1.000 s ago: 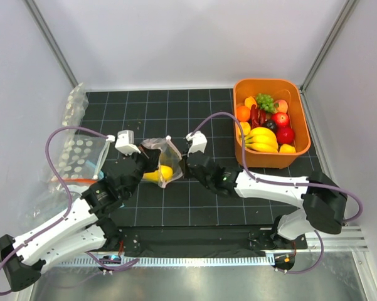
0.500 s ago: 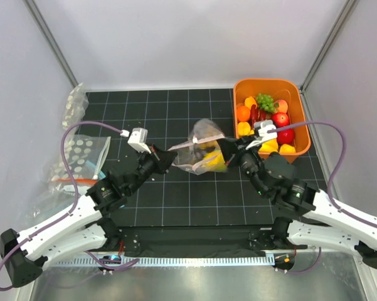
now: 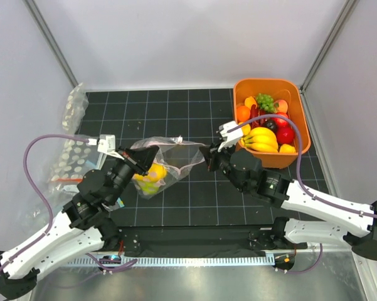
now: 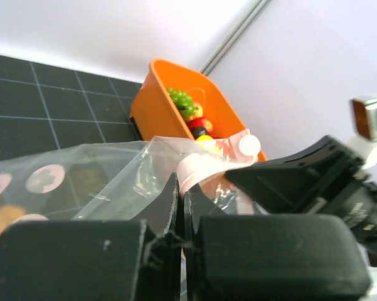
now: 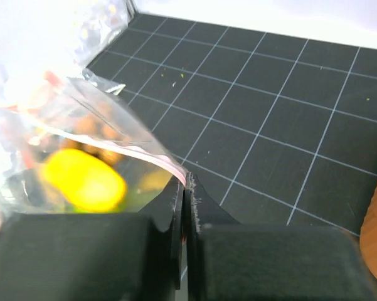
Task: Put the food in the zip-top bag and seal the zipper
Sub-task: Adjust the bin at the center of the board.
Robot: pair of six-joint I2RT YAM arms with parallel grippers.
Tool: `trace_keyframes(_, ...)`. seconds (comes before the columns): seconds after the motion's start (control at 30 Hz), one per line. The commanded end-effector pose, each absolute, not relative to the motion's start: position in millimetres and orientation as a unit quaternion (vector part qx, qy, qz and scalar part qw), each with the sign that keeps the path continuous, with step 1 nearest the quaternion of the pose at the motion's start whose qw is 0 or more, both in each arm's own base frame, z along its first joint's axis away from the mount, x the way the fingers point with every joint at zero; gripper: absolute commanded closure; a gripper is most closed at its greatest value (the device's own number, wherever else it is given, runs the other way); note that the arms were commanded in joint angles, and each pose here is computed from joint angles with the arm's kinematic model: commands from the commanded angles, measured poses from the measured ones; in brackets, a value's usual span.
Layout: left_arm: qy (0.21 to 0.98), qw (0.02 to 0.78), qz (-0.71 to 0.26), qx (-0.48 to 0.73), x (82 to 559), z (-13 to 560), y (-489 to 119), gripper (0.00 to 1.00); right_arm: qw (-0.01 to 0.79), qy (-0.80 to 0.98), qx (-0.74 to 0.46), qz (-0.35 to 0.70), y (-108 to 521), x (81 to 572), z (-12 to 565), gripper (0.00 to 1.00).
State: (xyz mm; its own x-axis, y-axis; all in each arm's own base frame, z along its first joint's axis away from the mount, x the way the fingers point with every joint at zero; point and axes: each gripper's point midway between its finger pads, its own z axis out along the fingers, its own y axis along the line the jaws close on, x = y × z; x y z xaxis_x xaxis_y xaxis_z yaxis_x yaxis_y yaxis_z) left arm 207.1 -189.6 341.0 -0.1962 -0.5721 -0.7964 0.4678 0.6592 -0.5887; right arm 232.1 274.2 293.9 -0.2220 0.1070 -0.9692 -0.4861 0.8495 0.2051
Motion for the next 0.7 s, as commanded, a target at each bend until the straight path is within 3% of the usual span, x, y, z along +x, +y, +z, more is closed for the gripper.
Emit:
trace_keyframes(0.0,0.658,0.649,-0.38,-0.044,219.2,340.4,-188.5,0.99,0.634,0.727,-0.099,0.245,266.8,237.8,312.2,0.88)
trace_keyframes(0.07,0.667,0.646,-0.368,-0.047,223.7,336.7,-189.9,0.99,0.63,0.73,-0.101,0.243,271.1,239.6,309.5,0.69)
trace_keyframes(0.1,0.681,0.642,-0.35,-0.05,229.5,327.3,-190.8,1.0,0.623,0.737,-0.105,0.241,275.6,240.6,302.9,0.52)
trace_keyframes(0.2,0.696,0.636,-0.326,-0.06,238.0,317.6,-191.8,0.99,0.621,0.739,-0.106,0.239,277.7,241.6,302.1,0.43)
trace_keyframes(0.47,0.71,0.642,-0.27,-0.101,247.3,307.3,-170.5,0.99,0.649,0.724,-0.063,0.225,243.9,240.1,314.6,0.35)
trace_keyframes(0.67,0.717,0.643,-0.243,-0.114,255.1,300.2,-167.7,1.0,0.673,0.719,0.012,0.174,185.8,257.5,331.3,0.38)
